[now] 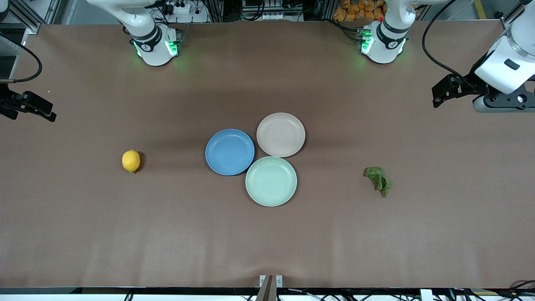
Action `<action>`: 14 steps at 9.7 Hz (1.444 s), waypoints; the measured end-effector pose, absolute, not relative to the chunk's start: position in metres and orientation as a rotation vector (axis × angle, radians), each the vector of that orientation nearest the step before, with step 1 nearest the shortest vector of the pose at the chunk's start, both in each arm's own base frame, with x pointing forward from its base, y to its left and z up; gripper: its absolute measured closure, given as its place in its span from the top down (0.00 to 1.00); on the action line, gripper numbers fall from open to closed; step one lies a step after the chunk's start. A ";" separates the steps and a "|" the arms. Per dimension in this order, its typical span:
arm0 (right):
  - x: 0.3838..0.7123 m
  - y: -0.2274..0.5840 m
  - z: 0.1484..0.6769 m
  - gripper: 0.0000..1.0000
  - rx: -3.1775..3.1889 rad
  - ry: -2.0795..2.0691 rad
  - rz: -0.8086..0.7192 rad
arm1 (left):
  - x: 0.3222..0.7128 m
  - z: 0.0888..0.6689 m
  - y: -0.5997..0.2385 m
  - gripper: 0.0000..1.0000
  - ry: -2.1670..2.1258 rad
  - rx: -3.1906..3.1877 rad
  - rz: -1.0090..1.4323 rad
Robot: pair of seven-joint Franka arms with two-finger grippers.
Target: Place lemon and lettuce in plates
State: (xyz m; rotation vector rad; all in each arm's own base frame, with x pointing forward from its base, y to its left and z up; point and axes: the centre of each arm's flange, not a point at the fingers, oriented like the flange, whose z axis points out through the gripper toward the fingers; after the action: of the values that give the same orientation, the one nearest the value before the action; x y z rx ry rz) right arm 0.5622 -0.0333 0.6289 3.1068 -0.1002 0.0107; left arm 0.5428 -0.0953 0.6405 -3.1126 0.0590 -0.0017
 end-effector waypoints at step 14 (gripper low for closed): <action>0.562 -0.033 0.629 1.00 3.107 -0.101 0.010 | 0.545 0.637 -0.094 1.00 0.057 -3.112 0.010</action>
State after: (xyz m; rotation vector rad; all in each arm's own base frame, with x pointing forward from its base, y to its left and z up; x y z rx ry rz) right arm 0.5623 -0.0334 0.6287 3.1068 -0.1005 0.0100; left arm 0.5450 -0.0944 0.6367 -3.1119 0.0565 0.0105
